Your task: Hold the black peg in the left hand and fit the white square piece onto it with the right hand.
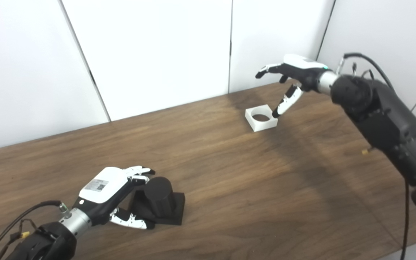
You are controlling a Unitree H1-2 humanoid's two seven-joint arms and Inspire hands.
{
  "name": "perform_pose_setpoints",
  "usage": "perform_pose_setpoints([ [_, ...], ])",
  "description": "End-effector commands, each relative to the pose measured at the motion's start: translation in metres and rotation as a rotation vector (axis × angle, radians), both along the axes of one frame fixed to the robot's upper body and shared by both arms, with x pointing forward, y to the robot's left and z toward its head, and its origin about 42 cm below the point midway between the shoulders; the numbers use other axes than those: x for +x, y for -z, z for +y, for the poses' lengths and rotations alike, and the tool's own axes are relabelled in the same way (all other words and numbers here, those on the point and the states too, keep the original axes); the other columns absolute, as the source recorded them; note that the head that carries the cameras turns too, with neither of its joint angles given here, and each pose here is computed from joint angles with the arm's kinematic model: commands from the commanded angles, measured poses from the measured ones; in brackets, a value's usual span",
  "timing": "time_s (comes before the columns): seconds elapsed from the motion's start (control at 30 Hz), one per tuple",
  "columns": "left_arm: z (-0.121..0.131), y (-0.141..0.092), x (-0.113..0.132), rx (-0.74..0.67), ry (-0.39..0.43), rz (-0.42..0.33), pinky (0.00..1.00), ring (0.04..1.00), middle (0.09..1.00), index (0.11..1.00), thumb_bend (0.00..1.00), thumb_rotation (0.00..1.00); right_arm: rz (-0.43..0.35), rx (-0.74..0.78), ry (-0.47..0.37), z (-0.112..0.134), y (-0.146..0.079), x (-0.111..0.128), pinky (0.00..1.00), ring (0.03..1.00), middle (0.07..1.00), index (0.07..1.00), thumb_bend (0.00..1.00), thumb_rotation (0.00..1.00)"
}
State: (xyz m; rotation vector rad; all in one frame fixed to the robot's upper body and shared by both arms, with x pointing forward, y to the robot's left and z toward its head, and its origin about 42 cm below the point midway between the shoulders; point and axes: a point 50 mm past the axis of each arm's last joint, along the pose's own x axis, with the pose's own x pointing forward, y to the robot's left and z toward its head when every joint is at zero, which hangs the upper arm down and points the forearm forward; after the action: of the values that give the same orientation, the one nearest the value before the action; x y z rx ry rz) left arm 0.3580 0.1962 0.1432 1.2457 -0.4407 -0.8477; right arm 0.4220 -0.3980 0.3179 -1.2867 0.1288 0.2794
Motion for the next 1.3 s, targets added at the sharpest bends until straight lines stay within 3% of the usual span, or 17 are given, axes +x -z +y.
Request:
perform_pose_setpoints([
  [0.0, 0.025, 0.046, -0.025, 0.176, 0.02, 0.137, 0.78, 0.89, 0.872, 0.49, 0.52, 0.05, -0.027, -0.057, 0.001, -0.005, -0.036, 0.006, 0.84, 0.98, 0.981, 0.916, 0.92, 0.25],
  [0.13, 0.025, 0.045, -0.025, 0.176, 0.018, 0.142, 0.79, 0.894, 0.873, 0.49, 0.52, 0.05, 0.027, -0.11, 0.001, 0.001, -0.035, 0.012, 0.84, 0.987, 0.989, 0.932, 0.97, 0.23],
  [0.53, 0.024, 0.041, -0.026, 0.177, 0.018, 0.137, 0.78, 0.889, 0.874, 0.49, 0.52, 0.06, 0.052, -0.145, -0.008, 0.017, -0.022, 0.024, 0.86, 0.985, 0.985, 0.948, 0.94, 0.2],
  [0.83, 0.022, 0.037, -0.025, 0.169, 0.008, 0.14, 0.78, 0.896, 0.88, 0.49, 0.52, 0.05, 0.086, -0.195, -0.014, 0.029, -0.005, 0.035, 0.83, 0.956, 0.986, 1.0, 0.99, 0.21],
  [1.27, 0.021, 0.038, -0.026, 0.168, 0.01, 0.138, 0.77, 0.893, 0.882, 0.49, 0.52, 0.06, 0.115, -0.194, 0.021, 0.033, 0.017, 0.048, 0.83, 0.955, 0.994, 1.0, 0.92, 0.19],
])
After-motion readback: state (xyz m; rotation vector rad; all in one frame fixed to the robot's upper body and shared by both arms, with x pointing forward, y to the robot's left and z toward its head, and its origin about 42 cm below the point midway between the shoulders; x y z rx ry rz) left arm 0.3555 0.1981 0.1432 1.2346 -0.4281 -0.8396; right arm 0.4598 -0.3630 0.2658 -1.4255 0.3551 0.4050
